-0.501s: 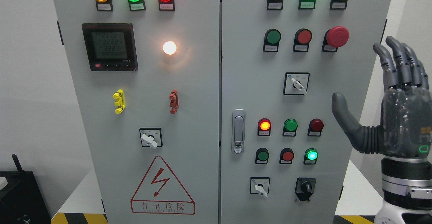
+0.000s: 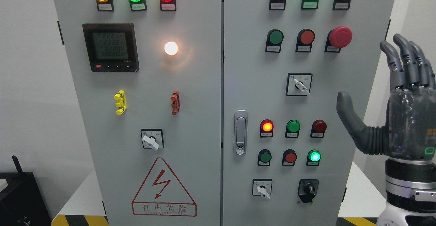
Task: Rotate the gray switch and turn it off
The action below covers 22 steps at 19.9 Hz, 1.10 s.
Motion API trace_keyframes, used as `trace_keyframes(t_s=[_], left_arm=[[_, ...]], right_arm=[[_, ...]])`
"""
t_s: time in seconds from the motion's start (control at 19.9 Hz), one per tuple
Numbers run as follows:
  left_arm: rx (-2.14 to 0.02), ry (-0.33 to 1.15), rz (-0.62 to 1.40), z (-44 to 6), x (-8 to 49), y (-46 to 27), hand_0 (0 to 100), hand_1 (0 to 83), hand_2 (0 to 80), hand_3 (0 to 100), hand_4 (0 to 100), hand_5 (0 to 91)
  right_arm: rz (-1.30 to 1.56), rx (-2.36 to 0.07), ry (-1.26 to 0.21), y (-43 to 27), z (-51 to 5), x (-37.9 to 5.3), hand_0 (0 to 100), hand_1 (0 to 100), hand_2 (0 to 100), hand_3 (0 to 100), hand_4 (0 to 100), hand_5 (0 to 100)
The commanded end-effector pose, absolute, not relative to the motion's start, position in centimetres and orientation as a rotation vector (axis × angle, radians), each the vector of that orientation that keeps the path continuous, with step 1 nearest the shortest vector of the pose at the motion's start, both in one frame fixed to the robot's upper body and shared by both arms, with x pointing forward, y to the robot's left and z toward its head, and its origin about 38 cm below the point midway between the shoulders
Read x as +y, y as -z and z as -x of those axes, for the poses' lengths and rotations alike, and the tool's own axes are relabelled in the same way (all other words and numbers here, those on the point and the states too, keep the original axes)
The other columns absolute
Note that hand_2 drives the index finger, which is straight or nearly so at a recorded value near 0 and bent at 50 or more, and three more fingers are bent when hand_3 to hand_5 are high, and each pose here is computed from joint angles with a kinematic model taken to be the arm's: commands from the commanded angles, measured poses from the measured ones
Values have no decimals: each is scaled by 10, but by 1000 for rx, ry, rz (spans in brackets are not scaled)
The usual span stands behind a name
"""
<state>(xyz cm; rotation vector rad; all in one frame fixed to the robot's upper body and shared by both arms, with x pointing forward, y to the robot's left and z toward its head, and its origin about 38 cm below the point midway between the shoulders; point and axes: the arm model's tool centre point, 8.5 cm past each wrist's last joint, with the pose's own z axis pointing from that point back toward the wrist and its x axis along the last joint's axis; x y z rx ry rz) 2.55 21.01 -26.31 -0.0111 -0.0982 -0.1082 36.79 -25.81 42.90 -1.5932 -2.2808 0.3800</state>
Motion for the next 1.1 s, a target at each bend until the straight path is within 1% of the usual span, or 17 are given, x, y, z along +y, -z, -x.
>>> trace_keyframes(t_s=[0.0,0.15,0.25,0.3,0.4,0.45,0.5,0.65,0.7,0.75,0.85,0.95,1.05], left_arm=[[-98,76,11,-26,210,263,120,389,0,0,0,0],[-98,76,11,-26,210,263,120,389,0,0,0,0],[-98,76,11,-26,210,263,120,389,0,0,0,0],[-98,76,11,-26,210,263,120,389,0,0,0,0],[-98,76,11,-26,210,263,120,389,0,0,0,0],[-98,76,11,-26,210,263,120,389,0,0,0,0],[-98,76,11,-26,210,263,120,389,0,0,0,0],[-98,76,11,-26,210,263,120,389,0,0,0,0],[-98,76,11,-26,210,263,120,389,0,0,0,0],[-98,76,11,-26,210,263,120,389,0,0,0,0],[-98,76,11,-26,210,263,120,389,0,0,0,0],[-98,76,11,-26,210,263,120,389,0,0,0,0],[-98,76,11,-26,210,263,120,389,0,0,0,0]], right_arm=[[1583,-2293,-381,-430,-368,-254,329,156,0,95,0,0],[1583,-2293,-380,-429,-368,-254,328,157,1,98,0,0],[1584,-2292,-379,-429,-368,-255,326,158,5,128,6,0],[1584,-2292,-379,-429,-368,-255,326,159,6,141,44,0],[1584,-2291,-378,-429,-368,-255,328,169,32,247,191,135],[1584,-2289,-378,-428,-368,-255,329,176,49,278,207,155],[1583,-2287,-378,-427,-368,-255,327,187,82,339,242,218],[1589,-2293,-363,-426,-367,-256,321,228,130,406,318,345],[1589,-2288,-362,-425,-367,-257,305,247,152,449,366,417],[1587,-2278,-361,-423,-368,-258,289,254,176,479,395,461],[1578,-2262,-369,-417,-369,-259,241,255,261,545,507,593],[1563,-2243,-382,-408,-370,-258,192,251,353,591,579,663],[1549,-2198,-381,-399,-374,-261,135,245,415,613,613,698]])
